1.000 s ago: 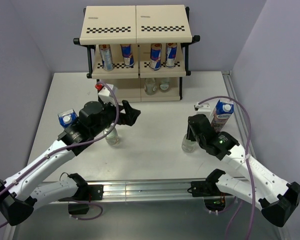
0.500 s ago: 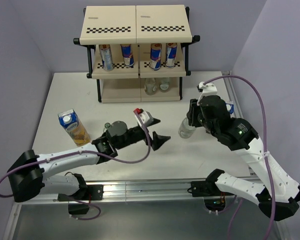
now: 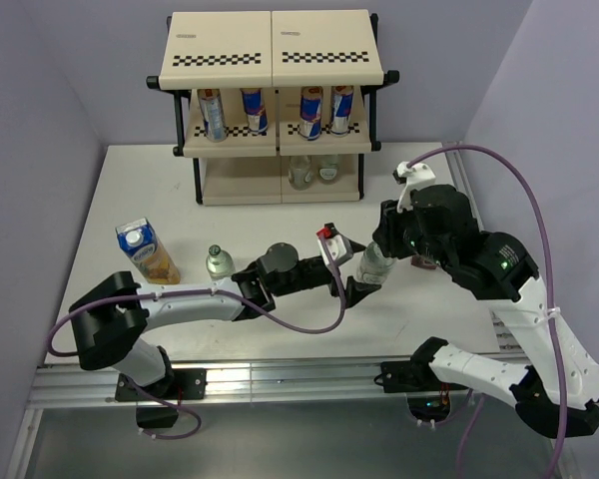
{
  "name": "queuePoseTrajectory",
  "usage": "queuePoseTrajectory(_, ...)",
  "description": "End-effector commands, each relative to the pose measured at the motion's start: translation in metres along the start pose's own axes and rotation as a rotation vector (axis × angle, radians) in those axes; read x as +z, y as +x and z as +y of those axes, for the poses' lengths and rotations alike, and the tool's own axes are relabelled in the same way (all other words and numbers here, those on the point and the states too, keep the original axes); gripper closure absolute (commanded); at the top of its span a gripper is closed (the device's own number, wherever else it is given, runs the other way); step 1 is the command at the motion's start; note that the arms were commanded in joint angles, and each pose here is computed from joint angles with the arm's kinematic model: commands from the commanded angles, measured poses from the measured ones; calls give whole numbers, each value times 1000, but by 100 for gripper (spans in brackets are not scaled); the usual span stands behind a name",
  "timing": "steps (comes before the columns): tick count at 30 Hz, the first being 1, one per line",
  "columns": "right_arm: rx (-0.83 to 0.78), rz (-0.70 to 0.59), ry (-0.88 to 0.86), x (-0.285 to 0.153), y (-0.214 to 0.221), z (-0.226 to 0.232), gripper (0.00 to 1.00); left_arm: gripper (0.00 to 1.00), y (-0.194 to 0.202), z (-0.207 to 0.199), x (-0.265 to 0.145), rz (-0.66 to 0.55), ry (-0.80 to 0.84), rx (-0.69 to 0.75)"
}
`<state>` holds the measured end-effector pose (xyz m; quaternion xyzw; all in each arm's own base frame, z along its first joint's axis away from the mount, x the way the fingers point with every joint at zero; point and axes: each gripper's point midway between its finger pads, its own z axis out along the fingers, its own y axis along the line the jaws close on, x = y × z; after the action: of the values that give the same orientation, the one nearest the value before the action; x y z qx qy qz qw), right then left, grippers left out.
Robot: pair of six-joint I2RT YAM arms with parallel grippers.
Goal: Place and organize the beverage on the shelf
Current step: Pick up the drink from the center of the board.
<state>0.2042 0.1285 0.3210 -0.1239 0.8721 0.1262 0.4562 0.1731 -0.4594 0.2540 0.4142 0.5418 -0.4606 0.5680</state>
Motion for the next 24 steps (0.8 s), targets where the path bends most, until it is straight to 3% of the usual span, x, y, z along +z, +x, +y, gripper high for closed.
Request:
queuePoseTrajectory(1,8,-158,-69,-20,-45,14,100,0,-37,-7,18,-104,35,36)
queuePoseTrajectory(12,-15,-169,-33,-22,-53,17,100,4,-15,3,35,-24,-12,32)
queuePoseTrajectory(16,-22,-178,-56,-22,-56,28,100,13,-11,11,37,-4,-50,41)
queuePoseTrajectory(19,-28,-165,-94,-18,-52,39,100,32,-12,13,37,-9,-62,42)
queuePoseTrajectory(20,-33,-157,-106,-16,-49,43,100,60,-14,13,37,-12,-66,42)
queuePoseTrajectory(22,-27,-177,-128,-16,-50,48,100,93,-15,16,37,-14,-82,36)
queuePoseTrajectory(23,-24,-171,-131,-12,-46,50,100,100,-17,17,36,-14,-91,30)
queuePoseTrajectory(24,-19,-181,-143,-13,-46,51,95,100,-18,18,35,-19,-103,24)
